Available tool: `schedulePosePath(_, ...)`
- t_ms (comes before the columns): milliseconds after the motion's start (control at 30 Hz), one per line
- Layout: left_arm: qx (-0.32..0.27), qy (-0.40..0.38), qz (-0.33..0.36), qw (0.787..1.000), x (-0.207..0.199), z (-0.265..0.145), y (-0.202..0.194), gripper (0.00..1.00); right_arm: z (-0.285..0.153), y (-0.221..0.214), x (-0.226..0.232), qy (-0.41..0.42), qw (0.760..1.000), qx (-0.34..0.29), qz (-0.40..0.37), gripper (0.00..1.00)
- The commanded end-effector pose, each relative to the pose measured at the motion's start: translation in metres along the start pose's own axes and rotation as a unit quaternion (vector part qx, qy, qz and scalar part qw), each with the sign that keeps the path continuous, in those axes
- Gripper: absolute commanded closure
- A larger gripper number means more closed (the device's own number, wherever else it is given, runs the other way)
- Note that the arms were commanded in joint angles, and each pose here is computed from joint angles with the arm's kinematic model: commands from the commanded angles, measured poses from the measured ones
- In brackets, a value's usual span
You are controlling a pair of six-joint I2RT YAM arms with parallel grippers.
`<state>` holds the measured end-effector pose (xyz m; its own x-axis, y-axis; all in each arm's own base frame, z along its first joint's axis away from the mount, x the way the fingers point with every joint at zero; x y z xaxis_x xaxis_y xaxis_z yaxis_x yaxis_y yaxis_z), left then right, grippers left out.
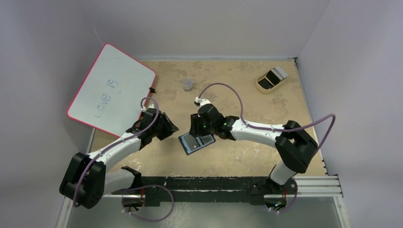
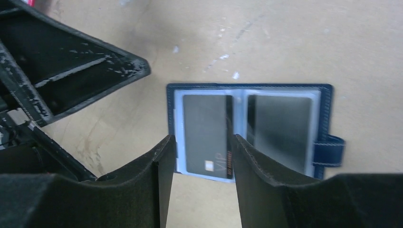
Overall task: Put the credit cards into the card holder
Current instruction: Turn over the card slot in the card holder.
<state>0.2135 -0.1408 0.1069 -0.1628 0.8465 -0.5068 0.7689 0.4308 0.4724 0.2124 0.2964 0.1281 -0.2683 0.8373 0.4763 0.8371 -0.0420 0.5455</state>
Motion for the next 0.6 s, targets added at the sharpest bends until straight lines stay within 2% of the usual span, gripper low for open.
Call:
schedulePosePath(0, 0.006, -0.053, -0.027, 0.998, -0.007, -0.006, 0.009, 0.56, 0.010, 0.000, 0.015, -0.043, 0.999, -0.006, -0.028, 0.50)
schedulePosePath(400, 0.031, -0.070, -0.033, 0.996, -0.002, 0.001, 0.005, 0.56, 0.036, -0.024, 0.034, -0.065, 0.993, 0.044, -0.087, 0.43)
schedulePosePath(567, 0.033, -0.078, -0.033, 0.996, -0.002, 0.003, 0.004, 0.56, 0.043, -0.031, 0.032, -0.092, 0.989, 0.052, -0.106, 0.36)
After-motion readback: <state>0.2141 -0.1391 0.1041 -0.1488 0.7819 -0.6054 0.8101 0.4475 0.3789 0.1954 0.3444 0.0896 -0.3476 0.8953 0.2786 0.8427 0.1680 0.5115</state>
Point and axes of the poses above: each gripper's point midway between its finger pads, its own z axis out along the fingers, its own x axis along the line the jaws close on, y = z × x, the point moved 7 cm from there along -z, back along the fingers, and after that the axes turned 8 degrees about z, right-handed, at the moved point
